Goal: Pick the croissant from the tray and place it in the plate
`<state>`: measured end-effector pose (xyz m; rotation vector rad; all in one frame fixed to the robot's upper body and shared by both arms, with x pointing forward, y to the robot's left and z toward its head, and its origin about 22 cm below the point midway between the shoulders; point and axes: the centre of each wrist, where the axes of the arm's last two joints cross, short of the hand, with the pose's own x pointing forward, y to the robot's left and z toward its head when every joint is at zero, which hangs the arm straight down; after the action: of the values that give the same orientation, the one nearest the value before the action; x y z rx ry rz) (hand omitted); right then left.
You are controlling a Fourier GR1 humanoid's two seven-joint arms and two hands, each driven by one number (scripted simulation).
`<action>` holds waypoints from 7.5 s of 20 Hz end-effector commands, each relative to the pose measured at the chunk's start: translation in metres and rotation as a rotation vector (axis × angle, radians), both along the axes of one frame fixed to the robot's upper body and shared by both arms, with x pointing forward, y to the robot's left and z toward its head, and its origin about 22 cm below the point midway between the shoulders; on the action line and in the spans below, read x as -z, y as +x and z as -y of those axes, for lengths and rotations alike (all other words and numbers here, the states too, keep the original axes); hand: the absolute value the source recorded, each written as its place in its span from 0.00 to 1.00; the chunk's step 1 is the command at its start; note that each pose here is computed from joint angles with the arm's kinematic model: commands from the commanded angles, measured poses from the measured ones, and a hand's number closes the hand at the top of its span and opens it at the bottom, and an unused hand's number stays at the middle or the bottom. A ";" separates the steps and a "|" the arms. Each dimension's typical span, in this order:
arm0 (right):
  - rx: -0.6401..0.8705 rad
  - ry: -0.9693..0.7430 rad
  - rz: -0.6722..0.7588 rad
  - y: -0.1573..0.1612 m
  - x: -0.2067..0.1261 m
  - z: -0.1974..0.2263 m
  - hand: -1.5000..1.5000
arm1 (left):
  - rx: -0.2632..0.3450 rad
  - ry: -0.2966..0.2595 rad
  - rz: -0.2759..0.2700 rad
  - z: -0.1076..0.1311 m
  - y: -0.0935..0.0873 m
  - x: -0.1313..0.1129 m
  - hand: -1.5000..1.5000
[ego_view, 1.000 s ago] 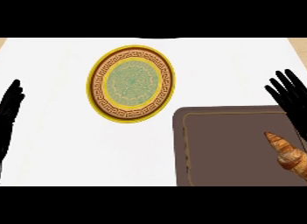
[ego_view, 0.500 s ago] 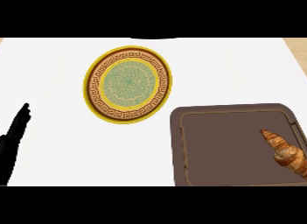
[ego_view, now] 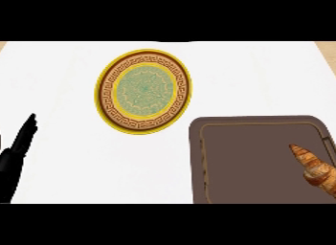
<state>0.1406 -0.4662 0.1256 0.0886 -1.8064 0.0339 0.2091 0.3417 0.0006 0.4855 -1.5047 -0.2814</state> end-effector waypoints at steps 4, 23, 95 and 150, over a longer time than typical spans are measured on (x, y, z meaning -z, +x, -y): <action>-0.110 -0.361 -0.177 0.000 -0.037 0.016 0.00 | 0.018 -0.004 0.011 -0.005 -0.005 0.006 0.50; -0.410 -0.801 -0.473 0.073 -0.008 -0.018 0.00 | 0.038 0.008 0.018 0.012 0.017 -0.001 0.50; -0.084 -0.970 0.421 0.300 -0.078 -0.205 1.00 | 0.031 0.010 -0.011 0.007 0.010 -0.003 0.50; -0.009 -0.218 -0.048 0.320 -0.008 -0.347 0.00 | 0.046 0.002 0.024 0.007 0.021 0.000 0.50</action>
<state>0.4543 -0.0923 0.1297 -0.1462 -1.7286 0.3674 0.2269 0.3322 -0.0013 0.4511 -1.5396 -0.3221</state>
